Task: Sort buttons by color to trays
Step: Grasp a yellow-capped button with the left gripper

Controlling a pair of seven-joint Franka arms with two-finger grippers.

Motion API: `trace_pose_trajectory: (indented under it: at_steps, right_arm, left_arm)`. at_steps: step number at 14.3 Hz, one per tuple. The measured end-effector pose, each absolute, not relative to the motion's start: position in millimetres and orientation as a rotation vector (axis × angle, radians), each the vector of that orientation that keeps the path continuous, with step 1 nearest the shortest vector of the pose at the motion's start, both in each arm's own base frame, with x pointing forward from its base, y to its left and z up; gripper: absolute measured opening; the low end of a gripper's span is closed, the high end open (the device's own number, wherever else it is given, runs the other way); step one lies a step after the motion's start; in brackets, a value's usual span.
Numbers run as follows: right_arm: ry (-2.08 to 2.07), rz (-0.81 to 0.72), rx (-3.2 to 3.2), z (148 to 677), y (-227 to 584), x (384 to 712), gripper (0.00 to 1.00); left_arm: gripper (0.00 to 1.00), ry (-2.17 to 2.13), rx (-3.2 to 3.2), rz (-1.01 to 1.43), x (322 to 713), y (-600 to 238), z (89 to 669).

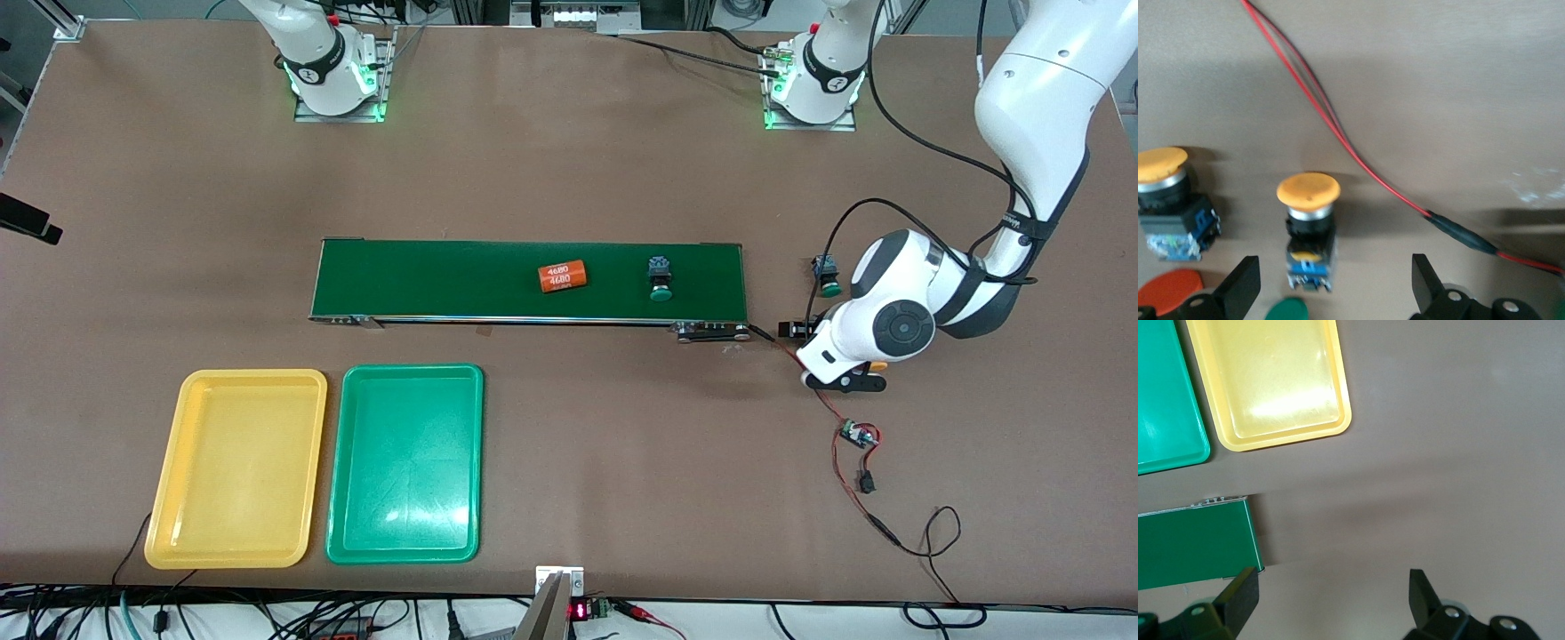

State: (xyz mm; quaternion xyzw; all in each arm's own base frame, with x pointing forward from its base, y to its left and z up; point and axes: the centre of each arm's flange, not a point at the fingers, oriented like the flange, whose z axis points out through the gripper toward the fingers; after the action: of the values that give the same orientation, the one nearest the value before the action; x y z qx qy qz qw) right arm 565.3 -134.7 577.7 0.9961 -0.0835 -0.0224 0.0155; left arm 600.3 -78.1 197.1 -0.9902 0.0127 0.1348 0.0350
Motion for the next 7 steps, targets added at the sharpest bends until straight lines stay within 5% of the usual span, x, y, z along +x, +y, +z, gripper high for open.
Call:
trace_pose_trajectory:
  at_steps: [4,7]
  right_arm:
    - [-0.266,-0.069,3.098,578,-137,565,1.0]
    - [-0.266,-0.069,3.099,578,-137,565,1.0]
  left_arm:
    - [1.0,0.061,-3.061,0.385,592,-70,185]
    - [0.88,0.062,-3.068,0.399,585,-69,177]
